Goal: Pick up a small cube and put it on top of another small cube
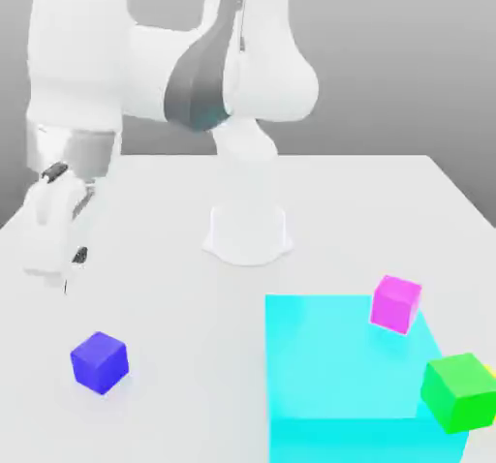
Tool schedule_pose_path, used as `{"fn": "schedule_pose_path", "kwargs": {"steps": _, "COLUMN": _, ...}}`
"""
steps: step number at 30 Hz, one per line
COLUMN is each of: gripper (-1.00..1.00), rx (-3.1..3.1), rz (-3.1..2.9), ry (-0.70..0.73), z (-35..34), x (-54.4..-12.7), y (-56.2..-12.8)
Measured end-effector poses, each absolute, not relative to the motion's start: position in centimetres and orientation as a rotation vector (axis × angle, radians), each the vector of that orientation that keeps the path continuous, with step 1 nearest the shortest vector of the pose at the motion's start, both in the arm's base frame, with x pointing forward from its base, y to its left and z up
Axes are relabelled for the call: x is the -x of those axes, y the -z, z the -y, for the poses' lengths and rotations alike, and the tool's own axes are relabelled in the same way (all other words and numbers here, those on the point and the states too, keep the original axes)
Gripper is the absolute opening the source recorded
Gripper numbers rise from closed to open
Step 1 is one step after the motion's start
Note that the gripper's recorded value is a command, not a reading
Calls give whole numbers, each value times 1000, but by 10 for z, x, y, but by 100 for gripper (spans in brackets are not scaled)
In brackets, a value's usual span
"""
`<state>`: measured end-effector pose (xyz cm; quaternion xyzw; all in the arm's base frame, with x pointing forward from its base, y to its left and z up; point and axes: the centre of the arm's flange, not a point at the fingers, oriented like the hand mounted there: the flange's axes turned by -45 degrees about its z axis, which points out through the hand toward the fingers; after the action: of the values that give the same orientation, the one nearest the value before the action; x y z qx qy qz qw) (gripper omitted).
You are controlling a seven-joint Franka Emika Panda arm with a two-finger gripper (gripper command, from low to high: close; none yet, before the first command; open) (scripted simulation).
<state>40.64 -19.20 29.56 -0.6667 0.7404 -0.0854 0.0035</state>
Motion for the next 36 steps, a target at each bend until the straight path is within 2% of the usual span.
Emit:
{"fn": "schedule_pose_path", "kwargs": {"steps": 7, "gripper": 0, "rx": 1615, "rz": -2692, "ry": 32, "z": 211, "x": -359, "y": -209}}
{"fn": "schedule_pose_path", "kwargs": {"steps": 13, "gripper": 0, "rx": 1550, "rz": -2730, "ry": 1, "z": 210, "x": -355, "y": -145}}
{"fn": "schedule_pose_path", "kwargs": {"steps": 14, "gripper": -100, "rx": 1551, "rz": -2731, "ry": 0, "z": 210, "x": -354, "y": -137}}
{"fn": "schedule_pose_path", "kwargs": {"steps": 21, "gripper": -100, "rx": 1549, "rz": -2730, "ry": 4, "z": 210, "x": -355, "y": -136}}
{"fn": "schedule_pose_path", "kwargs": {"steps": 27, "gripper": -100, "rx": 1560, "rz": -2725, "ry": 3, "z": 207, "x": -358, "y": -192}}
{"fn": "schedule_pose_path", "kwargs": {"steps": 30, "gripper": -100, "rx": 1704, "rz": -2640, "ry": -2, "z": 159, "x": -409, "y": -216}}
{"fn": "schedule_pose_path", "kwargs": {"steps": 33, "gripper": -100, "rx": 1878, "rz": -2521, "ry": -5, "z": 82, "x": -461, "y": -242}}
{"fn": "schedule_pose_path", "kwargs": {"steps": 36, "gripper": -100, "rx": 2032, "rz": -2399, "ry": -4, "z": -4, "x": -494, "y": -269}}
